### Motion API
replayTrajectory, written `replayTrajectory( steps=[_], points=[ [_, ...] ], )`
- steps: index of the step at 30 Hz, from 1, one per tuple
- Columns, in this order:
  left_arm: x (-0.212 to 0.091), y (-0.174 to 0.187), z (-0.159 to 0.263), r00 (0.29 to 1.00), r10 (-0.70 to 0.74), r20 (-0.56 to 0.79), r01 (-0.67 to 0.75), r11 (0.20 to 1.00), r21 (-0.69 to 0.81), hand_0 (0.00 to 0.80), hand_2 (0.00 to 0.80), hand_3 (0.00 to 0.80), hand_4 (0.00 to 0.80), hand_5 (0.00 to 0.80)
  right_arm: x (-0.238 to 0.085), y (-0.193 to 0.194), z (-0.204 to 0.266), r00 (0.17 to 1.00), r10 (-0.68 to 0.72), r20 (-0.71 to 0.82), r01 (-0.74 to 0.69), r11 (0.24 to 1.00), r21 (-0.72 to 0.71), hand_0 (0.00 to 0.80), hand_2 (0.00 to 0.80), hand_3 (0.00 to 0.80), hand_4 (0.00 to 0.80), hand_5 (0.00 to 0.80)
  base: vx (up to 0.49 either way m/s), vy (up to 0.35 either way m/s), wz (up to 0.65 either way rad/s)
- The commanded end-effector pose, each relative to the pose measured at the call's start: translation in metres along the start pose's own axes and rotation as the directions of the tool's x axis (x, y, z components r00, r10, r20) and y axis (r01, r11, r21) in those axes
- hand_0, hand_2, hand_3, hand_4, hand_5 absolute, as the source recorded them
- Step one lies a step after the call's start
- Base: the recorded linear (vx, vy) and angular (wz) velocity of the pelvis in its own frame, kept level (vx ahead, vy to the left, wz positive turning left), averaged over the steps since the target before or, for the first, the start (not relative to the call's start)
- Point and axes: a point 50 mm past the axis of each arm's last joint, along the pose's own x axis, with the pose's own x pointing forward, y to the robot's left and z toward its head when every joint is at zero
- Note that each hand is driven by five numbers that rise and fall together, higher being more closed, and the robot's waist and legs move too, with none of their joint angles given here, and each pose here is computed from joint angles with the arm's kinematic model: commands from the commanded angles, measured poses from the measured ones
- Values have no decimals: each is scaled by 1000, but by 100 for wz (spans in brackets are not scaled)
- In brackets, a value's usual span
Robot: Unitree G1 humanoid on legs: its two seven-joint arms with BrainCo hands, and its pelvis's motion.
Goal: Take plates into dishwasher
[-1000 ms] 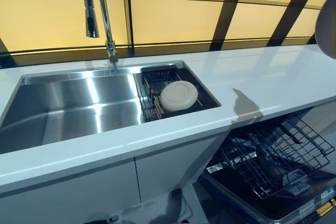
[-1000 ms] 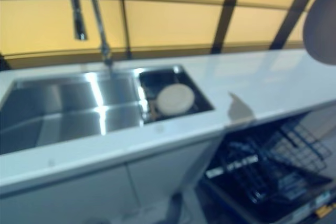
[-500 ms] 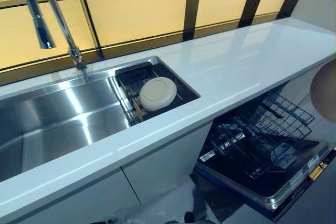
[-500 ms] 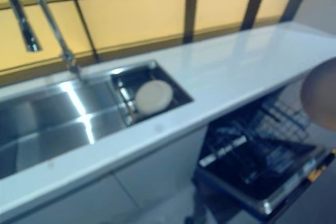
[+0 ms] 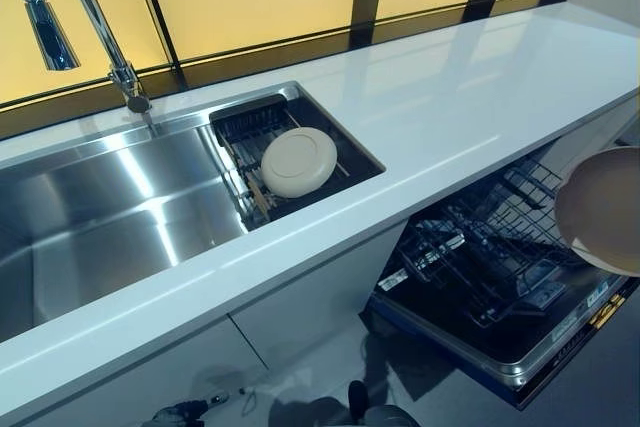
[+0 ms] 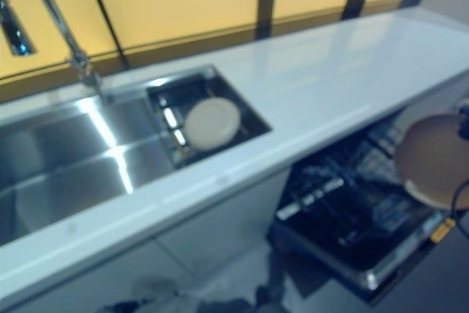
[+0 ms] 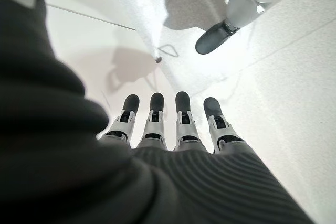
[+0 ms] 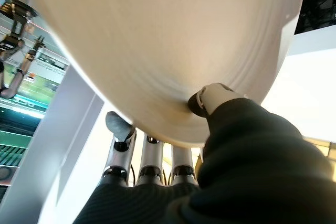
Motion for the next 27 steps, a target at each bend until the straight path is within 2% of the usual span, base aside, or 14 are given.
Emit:
replayTrajectory(
  steps=[1, 10, 16, 27],
  points=[
    [-3, 19, 25, 998, 41, 46, -43, 999, 27, 0, 0, 0, 0, 0, 6, -25, 10, 985, -165, -46, 160, 983, -93, 800, 800, 800, 800, 800, -48, -15, 4],
    [-3, 12, 32, 998, 12, 66, -15, 999, 42, 0, 0, 0, 0, 0, 15, -10, 46, 986, -165, -6, 159, 963, -217, 800, 800, 800, 800, 800, -26, -5, 7],
    [-4, 12, 37, 997, 5, 73, -9, 998, 58, 0, 0, 0, 0, 0, 15, -2, 57, 982, -187, -28, 163, 914, -370, 800, 800, 800, 800, 800, -13, -6, 11],
    [-4, 4, 42, 996, -29, 89, 21, 997, 81, 0, 0, 0, 0, 0, 21, 27, 83, 990, -108, -95, 53, 887, -460, 800, 800, 800, 800, 800, -1, -1, 1]
  ],
)
